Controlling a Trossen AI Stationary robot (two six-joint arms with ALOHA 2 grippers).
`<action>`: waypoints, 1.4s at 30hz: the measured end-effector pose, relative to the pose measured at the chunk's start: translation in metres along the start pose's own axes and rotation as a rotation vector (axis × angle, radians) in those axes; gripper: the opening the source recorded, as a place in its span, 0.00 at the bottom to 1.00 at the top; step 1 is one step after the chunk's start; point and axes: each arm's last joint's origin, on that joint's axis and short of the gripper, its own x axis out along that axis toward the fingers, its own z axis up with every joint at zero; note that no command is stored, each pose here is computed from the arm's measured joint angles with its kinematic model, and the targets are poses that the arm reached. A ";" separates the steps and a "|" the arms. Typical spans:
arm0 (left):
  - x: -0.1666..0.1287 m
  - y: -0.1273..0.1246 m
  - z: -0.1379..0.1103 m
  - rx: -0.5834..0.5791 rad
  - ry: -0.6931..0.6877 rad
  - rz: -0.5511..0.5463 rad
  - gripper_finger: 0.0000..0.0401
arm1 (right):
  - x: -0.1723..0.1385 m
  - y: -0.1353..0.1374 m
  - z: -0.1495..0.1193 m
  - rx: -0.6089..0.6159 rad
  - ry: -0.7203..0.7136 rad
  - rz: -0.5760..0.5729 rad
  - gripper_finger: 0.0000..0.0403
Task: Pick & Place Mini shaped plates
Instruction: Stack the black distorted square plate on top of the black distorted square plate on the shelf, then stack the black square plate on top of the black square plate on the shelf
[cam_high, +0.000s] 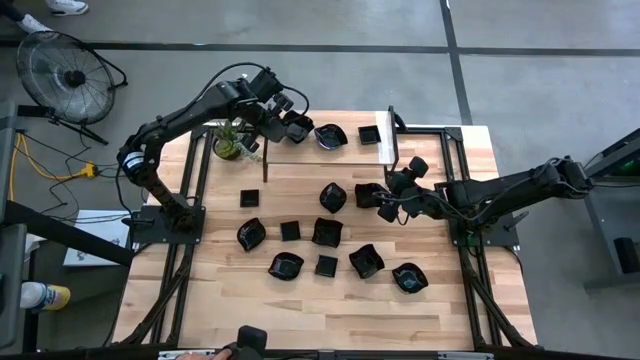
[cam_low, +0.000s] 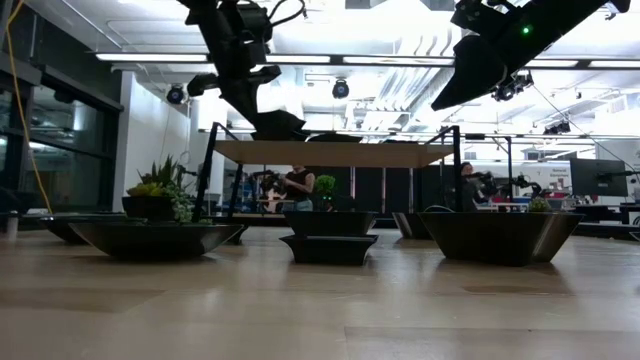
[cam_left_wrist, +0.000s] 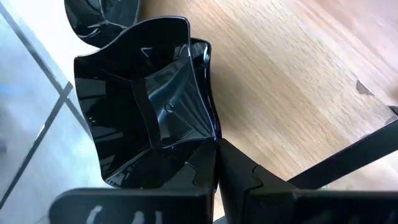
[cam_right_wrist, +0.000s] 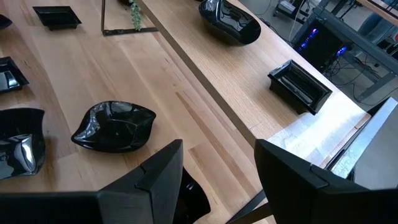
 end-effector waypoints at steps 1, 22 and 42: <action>0.000 0.000 0.000 0.000 -0.005 -0.002 0.01 | 0.000 0.000 0.000 0.000 0.000 0.000 0.48; 0.000 -0.001 0.000 -0.001 -0.013 -0.010 0.06 | 0.000 0.000 0.000 0.000 0.000 0.000 0.48; -0.003 -0.002 -0.002 -0.087 0.099 0.005 0.21 | 0.000 0.000 0.000 0.000 0.001 0.001 0.48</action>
